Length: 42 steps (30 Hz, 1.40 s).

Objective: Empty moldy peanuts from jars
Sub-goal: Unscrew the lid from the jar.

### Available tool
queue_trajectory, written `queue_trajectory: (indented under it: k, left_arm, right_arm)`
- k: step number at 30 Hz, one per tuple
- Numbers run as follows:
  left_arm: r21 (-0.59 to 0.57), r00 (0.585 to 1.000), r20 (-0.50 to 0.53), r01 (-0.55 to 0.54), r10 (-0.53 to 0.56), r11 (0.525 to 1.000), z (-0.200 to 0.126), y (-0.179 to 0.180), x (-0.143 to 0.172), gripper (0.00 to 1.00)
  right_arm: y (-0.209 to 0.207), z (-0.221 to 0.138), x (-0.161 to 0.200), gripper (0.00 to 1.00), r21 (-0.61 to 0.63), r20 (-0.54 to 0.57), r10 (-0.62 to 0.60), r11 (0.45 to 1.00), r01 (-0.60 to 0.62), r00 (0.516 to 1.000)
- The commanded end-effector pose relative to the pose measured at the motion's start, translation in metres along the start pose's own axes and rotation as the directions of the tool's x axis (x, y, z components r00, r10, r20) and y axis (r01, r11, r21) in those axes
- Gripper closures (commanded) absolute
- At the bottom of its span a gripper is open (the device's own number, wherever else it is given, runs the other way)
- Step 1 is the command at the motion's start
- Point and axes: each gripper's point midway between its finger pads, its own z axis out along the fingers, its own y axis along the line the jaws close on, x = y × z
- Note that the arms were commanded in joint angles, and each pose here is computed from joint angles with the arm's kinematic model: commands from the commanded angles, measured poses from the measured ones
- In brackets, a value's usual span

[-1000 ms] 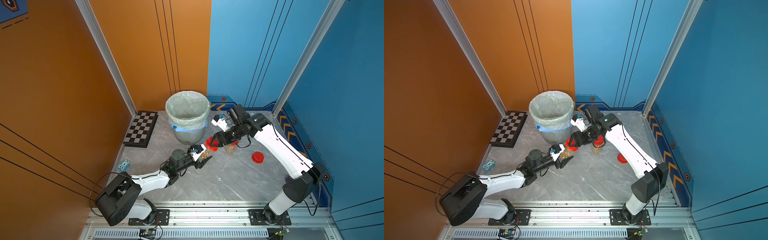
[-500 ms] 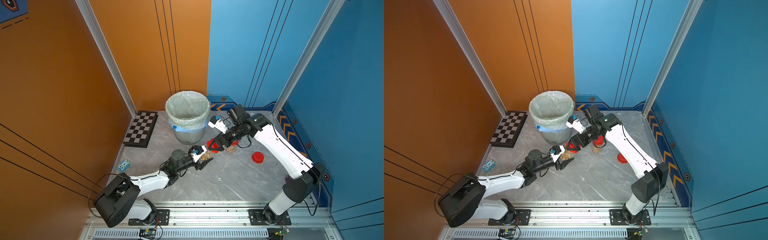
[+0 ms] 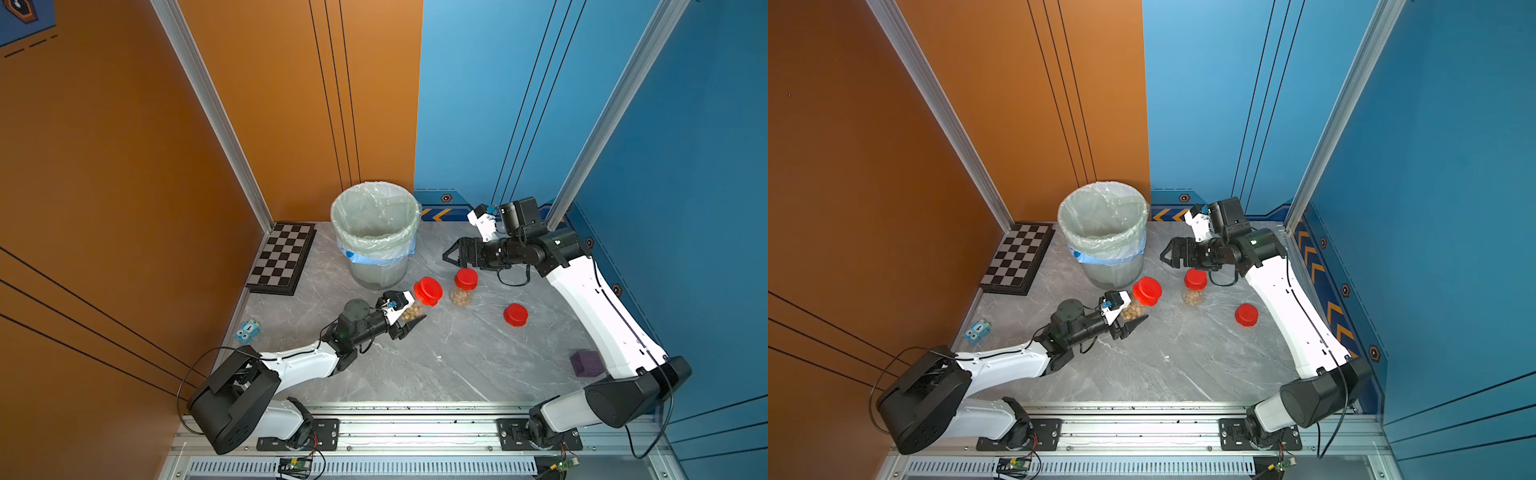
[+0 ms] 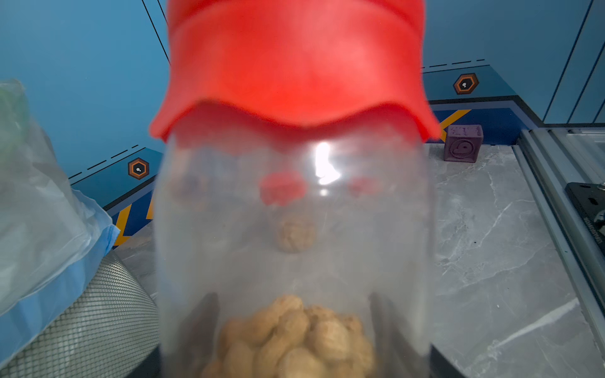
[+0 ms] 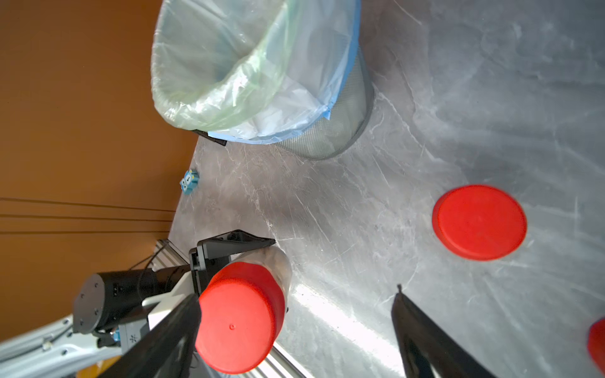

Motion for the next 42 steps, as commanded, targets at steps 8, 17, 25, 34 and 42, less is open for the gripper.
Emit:
queue_trajectory:
  k: [8, 17, 25, 34, 42]
  left_arm:
    - [-0.071, 0.996, -0.007, -0.089, 0.089, 0.994, 0.005, 0.008, -0.001, 0.51]
    - [-0.071, 0.994, -0.02, -0.108, 0.107, 0.992, 0.01, 0.006, 0.002, 0.51]
    - [-0.07, 0.994, -0.019, -0.111, 0.11, 0.991, 0.011, 0.005, 0.0, 0.51]
    - [-0.068, 0.994, -0.019, -0.112, 0.111, 0.991, 0.01, 0.005, 0.0, 0.51]
    - [-0.069, 0.993, -0.015, -0.114, 0.113, 0.991, 0.011, 0.006, -0.004, 0.52]
  right_arm:
    - [0.013, 0.014, 0.055, 0.12, 0.04, -0.147, 0.51, 0.859, -0.51, 0.847]
    - [0.027, 0.044, 0.078, 0.12, 0.083, -0.259, 0.516, 0.854, -0.514, 0.817]
    - [0.029, 0.05, 0.073, 0.13, 0.079, -0.259, 0.498, 0.865, -0.495, 0.828]
    - [0.027, 0.057, 0.073, 0.16, 0.087, -0.271, 0.478, 0.877, -0.473, 0.836]
    - [0.026, 0.061, 0.076, 0.21, 0.094, -0.28, 0.464, 0.884, -0.457, 0.84]
